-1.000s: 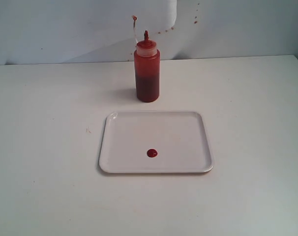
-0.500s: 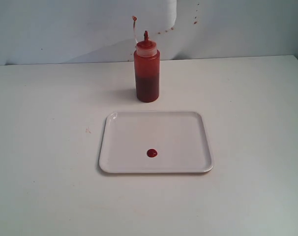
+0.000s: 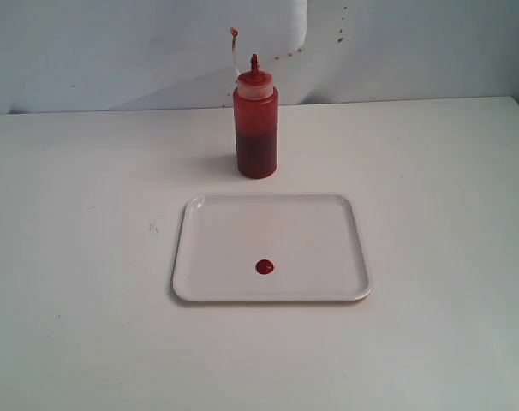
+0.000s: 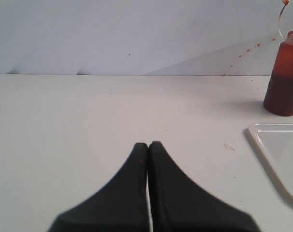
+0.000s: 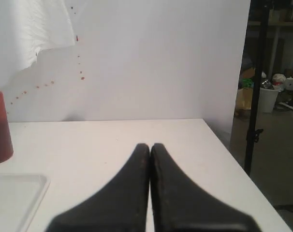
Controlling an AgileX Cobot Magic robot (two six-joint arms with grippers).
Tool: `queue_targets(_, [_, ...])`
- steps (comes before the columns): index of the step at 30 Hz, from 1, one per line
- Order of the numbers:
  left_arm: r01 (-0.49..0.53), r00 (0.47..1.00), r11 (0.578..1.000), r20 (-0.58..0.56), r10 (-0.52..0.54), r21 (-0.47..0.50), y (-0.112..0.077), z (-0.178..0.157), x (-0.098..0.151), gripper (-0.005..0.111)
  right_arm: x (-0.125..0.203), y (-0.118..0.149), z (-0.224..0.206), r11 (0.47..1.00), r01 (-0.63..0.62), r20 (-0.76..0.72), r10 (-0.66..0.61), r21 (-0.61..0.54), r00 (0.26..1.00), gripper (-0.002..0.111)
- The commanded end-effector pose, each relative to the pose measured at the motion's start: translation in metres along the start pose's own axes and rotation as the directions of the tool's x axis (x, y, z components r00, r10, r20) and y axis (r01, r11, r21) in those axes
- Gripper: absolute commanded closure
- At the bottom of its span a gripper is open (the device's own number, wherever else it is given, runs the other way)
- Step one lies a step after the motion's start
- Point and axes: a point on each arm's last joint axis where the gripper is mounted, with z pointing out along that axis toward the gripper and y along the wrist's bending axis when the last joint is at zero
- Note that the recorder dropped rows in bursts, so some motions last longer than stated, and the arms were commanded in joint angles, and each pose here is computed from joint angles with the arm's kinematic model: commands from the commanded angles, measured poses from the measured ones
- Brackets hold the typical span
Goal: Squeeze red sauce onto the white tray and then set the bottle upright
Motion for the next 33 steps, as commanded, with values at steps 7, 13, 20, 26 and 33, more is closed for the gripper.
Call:
queue_targets(7, [-0.006,1.000,1.000,0.007,0.006,-0.003,0.000,0.000,0.001,0.107,0.016,0.004,-0.001,0.999,0.020,-0.152,-0.028,-0.048,0.988,0.108])
queue_targets(13, [-0.006,1.000,1.000,0.007,0.006,-0.003,0.000,0.000,0.001,0.107,0.023,0.004,-0.002,0.998,0.019,-0.233,-0.031,-0.052,0.972,0.108])
queue_targets(20, [-0.006,1.000,1.000,0.007,0.006,-0.003,0.000,0.000,0.001,0.107,0.023,0.000,-0.002,1.000,0.024,-0.235,-0.025,-0.009,0.972,0.108])
queue_targets(26, [-0.006,1.000,1.000,0.007,0.006,-0.003,0.000,0.000,0.001,0.107,0.023,0.003,-0.002,0.998,-0.056,-0.235,0.051,-0.015,0.971,0.108])
queue_targets(33, [-0.006,1.000,1.000,0.007,0.006,-0.003,0.000,0.000,0.001,0.107,0.023,0.003,-0.002,0.996,-0.082,-0.236,0.076,-0.019,0.969,0.108])
